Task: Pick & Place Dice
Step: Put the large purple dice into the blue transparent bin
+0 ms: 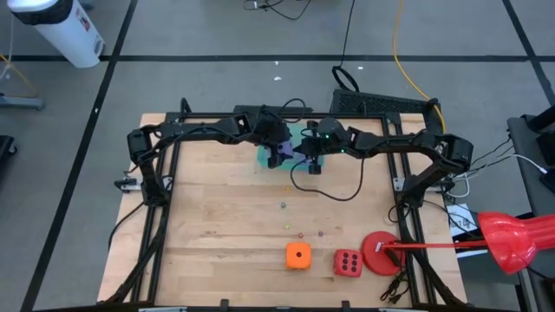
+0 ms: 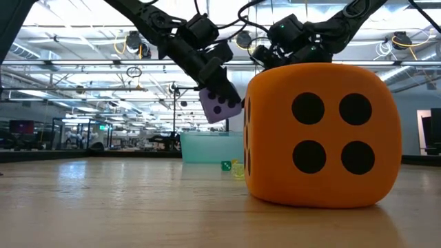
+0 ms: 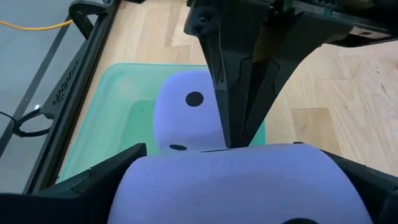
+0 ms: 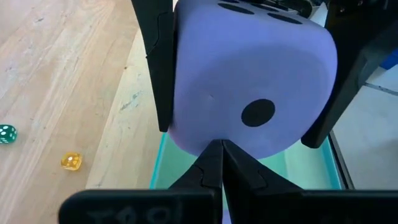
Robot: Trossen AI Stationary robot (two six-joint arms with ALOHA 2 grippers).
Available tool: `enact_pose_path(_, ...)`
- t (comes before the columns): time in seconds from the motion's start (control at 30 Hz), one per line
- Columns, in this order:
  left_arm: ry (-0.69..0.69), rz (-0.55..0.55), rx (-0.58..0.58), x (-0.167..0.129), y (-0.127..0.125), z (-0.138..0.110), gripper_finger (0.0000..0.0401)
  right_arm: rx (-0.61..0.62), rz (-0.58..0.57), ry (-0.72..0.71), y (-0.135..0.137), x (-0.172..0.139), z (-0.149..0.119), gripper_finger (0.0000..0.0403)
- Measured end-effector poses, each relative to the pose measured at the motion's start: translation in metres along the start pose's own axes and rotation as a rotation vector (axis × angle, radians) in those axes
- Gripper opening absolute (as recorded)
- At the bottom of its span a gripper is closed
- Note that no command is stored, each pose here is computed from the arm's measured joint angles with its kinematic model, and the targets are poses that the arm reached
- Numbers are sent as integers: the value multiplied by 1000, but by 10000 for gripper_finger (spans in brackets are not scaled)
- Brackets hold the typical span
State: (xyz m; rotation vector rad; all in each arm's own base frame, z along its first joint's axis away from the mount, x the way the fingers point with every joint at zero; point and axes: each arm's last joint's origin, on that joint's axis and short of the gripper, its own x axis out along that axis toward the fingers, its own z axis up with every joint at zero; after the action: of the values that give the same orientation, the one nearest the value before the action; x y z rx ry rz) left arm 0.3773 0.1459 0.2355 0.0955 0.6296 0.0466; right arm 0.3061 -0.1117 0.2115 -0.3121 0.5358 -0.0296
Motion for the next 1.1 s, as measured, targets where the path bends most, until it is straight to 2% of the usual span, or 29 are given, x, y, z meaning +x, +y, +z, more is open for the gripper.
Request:
enact_pose_path(0.3, 37, 37, 21, -2, 0, 0, 398, -3, -79, 14, -3, -9, 6, 0)
enact_pose_path(0.63, 102, 45, 20, -2, -1, -7, 398, -51, -101, -99, 2, -33, 31, 0)
enact_pose_path(0.83, 97, 44, 25, -1, -3, -6, 399, -64, -72, -125, 6, -33, 34, 0)
enact_pose_path(1.1, 38, 48, 106, 3, -18, 4, 398, -80, -66, -116, 7, -13, 26, 0)
